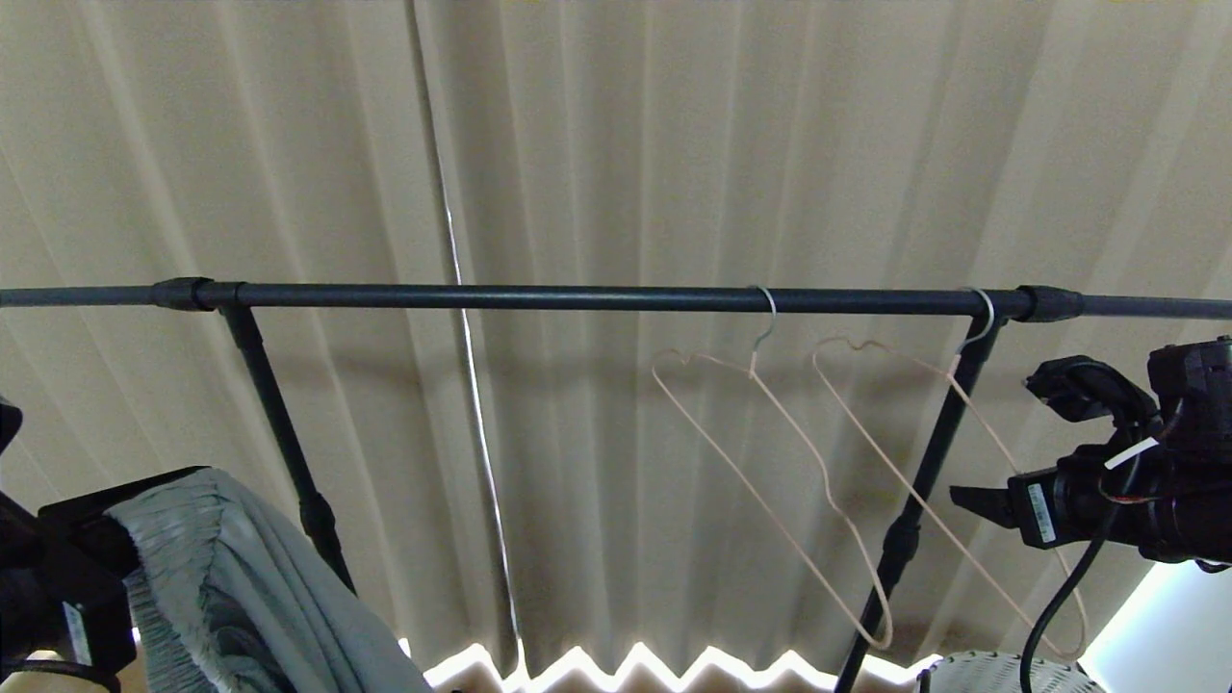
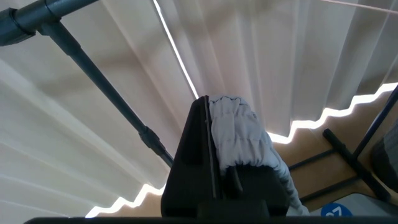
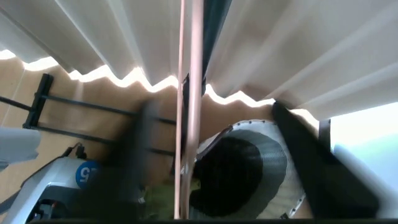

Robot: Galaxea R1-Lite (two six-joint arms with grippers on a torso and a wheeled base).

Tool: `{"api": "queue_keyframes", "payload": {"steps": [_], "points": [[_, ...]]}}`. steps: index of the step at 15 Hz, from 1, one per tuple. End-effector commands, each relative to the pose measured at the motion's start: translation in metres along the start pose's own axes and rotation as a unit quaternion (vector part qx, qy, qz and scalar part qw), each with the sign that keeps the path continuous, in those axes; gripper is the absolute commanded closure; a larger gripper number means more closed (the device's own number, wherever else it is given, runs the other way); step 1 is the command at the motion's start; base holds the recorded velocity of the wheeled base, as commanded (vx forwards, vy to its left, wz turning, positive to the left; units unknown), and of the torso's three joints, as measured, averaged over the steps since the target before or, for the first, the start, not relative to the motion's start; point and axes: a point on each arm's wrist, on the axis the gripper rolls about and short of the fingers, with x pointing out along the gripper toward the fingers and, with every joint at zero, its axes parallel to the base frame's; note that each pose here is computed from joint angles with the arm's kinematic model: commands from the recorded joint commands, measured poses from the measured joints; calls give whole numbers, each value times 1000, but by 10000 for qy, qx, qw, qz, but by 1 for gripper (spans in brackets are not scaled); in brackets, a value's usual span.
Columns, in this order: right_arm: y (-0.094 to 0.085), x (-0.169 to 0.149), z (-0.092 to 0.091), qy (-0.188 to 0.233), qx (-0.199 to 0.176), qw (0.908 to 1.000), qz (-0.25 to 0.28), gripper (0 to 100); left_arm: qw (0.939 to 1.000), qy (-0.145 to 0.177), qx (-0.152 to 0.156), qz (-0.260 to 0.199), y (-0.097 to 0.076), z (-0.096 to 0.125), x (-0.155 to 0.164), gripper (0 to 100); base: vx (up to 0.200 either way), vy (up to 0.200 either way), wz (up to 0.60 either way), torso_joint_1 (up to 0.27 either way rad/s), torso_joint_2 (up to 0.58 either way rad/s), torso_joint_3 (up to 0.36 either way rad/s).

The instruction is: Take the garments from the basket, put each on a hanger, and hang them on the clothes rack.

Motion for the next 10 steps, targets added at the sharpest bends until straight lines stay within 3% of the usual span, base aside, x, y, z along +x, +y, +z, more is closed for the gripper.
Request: {"api": "queue_keyframes", "payload": {"steps": [1, 10], "points": [[0, 2, -2, 45, -12, 10000, 6, 100, 10000, -10, -1, 6, 0, 0, 0, 100, 0, 0, 0, 0, 0, 0], [-1, -15, 6, -329, -14, 9995, -22, 100, 10000, -10, -1, 6, -1, -2, -2, 100, 0, 0, 0, 0, 0, 0]]}}
